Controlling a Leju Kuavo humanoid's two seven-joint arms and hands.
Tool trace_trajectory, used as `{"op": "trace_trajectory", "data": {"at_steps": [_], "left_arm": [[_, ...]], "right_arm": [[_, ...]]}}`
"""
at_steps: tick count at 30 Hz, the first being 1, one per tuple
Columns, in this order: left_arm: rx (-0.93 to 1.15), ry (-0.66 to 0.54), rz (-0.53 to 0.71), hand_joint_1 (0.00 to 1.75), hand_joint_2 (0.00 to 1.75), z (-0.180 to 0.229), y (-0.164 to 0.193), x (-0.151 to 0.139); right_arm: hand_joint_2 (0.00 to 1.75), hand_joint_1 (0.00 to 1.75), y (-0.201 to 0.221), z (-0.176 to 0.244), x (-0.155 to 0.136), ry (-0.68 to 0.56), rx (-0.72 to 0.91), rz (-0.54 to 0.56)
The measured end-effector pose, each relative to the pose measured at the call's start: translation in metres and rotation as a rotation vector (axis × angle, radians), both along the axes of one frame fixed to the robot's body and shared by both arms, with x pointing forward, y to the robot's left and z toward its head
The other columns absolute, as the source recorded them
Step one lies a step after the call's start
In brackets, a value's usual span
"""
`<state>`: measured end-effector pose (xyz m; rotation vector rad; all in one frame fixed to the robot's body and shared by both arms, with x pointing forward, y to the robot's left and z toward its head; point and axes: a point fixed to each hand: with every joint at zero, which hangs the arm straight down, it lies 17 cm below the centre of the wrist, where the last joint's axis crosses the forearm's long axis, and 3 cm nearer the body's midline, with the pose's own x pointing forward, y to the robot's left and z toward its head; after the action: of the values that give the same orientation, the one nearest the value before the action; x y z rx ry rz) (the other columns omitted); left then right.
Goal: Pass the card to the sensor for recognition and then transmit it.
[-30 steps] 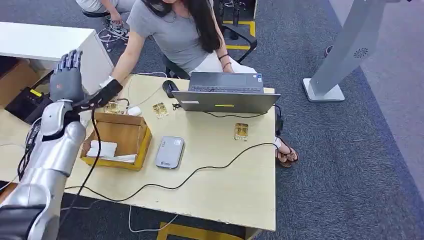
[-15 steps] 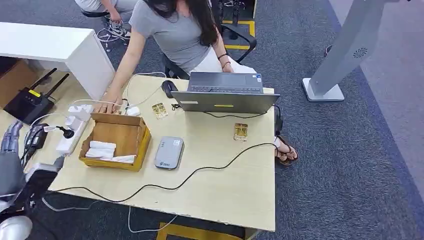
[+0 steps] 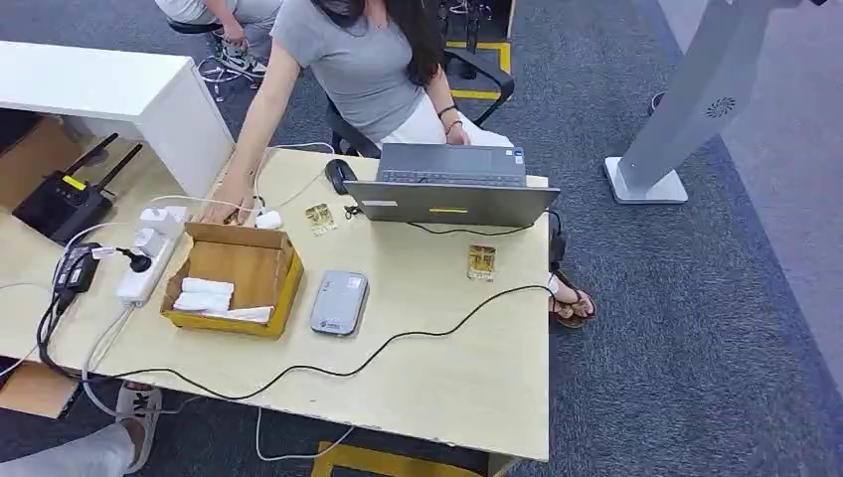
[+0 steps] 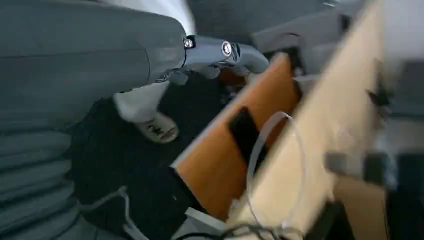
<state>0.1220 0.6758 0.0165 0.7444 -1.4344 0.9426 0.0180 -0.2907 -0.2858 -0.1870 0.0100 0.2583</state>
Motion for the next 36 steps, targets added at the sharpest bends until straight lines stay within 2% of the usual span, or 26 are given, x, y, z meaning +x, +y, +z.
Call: {"op": "trace_trajectory", "data": {"at_steps": [1,3,6,7,10,11,16,18,24,25,26,27,35,36], "left_arm": [[-0.107,-0.021,0.047,0.00,1.75,-0.030,-0.005,-0.011],[-0.308,0.009,0.107,0.00,1.75,-0.095,-0.032,-0.027],[-0.499,0.060,0.111,0.00,1.75,-0.154,-0.078,-0.030],[-0.528,0.070,0.110,0.00,0.00,-0.162,-0.087,-0.030],[-0.608,0.114,0.083,0.00,0.00,-0.185,-0.111,-0.026],[-0.627,0.130,0.069,0.00,0.00,-0.190,-0.119,-0.024],[-0.648,0.150,0.053,0.00,0.00,-0.196,-0.128,-0.022],[-0.711,0.251,-0.047,0.00,0.00,-0.217,-0.164,-0.009],[-0.741,0.386,-0.173,0.00,0.00,-0.233,-0.199,-0.001],[-0.744,0.410,-0.197,1.75,0.00,-0.236,-0.206,0.000],[-0.749,0.432,-0.219,1.75,0.00,-0.239,-0.213,0.001],[-0.749,0.454,-0.240,1.75,0.00,-0.241,-0.218,0.001],[-0.751,0.638,-0.420,1.75,0.00,-0.258,-0.269,0.000],[-0.748,0.663,-0.444,1.75,0.00,-0.260,-0.275,-0.001]], "right_arm": [[1.75,0.00,0.000,0.000,0.000,0.002,0.002,0.003],[1.75,0.00,0.004,0.000,-0.002,0.009,0.023,-0.002],[1.75,0.00,0.006,0.000,0.000,0.000,0.035,-0.026],[1.75,0.00,0.006,0.000,0.001,-0.005,0.037,-0.033],[1.75,0.00,0.006,0.000,0.002,-0.014,0.042,-0.057],[0.00,0.00,0.006,0.000,0.002,-0.019,0.043,-0.064],[0.00,0.00,0.006,0.000,0.002,-0.023,0.046,-0.071],[0.00,0.00,0.003,0.000,0.005,-0.049,0.052,-0.099],[0.00,0.00,0.002,0.000,0.008,-0.080,0.063,-0.125],[0.00,0.00,0.002,0.000,0.010,-0.088,0.066,-0.133],[0.00,0.21,0.001,0.001,0.010,-0.094,0.067,-0.136],[0.00,1.75,0.002,0.001,0.011,-0.099,0.070,-0.139],[0.00,1.75,0.005,0.002,0.015,-0.138,0.096,-0.168],[0.00,0.00,0.005,0.002,0.016,-0.144,0.100,-0.170]]}}
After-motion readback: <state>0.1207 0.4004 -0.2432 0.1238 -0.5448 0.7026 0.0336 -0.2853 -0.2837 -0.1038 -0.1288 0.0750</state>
